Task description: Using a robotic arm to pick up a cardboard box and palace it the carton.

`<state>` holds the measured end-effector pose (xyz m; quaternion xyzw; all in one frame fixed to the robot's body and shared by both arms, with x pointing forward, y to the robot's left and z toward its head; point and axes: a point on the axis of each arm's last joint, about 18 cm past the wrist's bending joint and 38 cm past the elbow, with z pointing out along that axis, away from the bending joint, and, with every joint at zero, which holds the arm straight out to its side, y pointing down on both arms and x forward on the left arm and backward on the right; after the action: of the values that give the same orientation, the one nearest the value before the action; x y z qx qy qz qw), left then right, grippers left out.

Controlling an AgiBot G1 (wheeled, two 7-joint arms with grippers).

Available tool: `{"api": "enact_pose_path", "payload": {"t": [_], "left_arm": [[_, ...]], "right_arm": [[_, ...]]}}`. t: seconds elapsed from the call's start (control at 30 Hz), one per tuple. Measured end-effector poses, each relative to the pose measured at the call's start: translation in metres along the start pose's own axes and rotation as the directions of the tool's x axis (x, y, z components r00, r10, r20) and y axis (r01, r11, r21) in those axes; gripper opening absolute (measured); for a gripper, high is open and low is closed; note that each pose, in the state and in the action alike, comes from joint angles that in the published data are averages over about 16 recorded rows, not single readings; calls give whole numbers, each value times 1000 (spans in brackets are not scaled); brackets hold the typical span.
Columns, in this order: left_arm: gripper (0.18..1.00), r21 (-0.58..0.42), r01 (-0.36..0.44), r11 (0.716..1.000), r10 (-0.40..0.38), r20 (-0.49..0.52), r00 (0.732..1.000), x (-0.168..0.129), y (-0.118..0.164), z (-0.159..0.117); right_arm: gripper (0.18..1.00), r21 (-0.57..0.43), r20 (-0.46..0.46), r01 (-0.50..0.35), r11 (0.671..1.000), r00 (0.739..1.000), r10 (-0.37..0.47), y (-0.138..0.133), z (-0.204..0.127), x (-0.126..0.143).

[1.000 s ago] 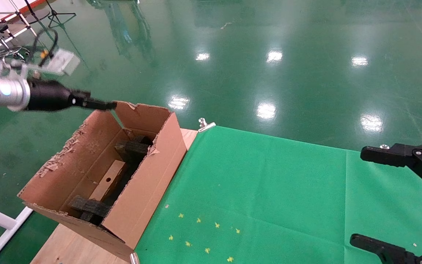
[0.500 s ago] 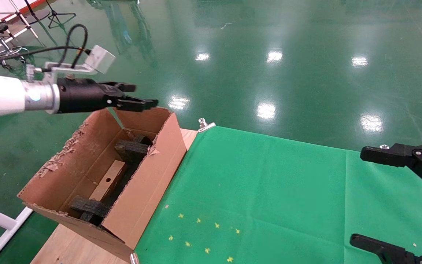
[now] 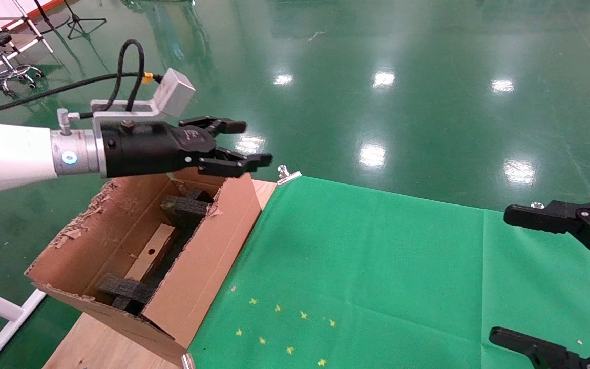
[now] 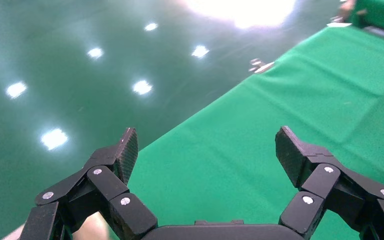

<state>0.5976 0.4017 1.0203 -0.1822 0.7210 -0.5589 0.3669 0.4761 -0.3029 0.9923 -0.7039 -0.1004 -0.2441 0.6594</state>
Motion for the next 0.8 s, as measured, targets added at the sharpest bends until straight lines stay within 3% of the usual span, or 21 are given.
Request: {"api": "enact_pose_path", "payload": {"t": [0.37, 0.8], "left_arm": [[1001, 143, -69, 987, 98, -208, 973, 63, -11, 3], [1001, 308, -99, 946, 226, -408, 885, 137, -21, -10]], "right_arm": [[1001, 0, 0, 0, 1000, 1000, 0, 0, 0, 0], [1001, 0, 0, 0, 1000, 1000, 0, 0, 0, 0]]}}
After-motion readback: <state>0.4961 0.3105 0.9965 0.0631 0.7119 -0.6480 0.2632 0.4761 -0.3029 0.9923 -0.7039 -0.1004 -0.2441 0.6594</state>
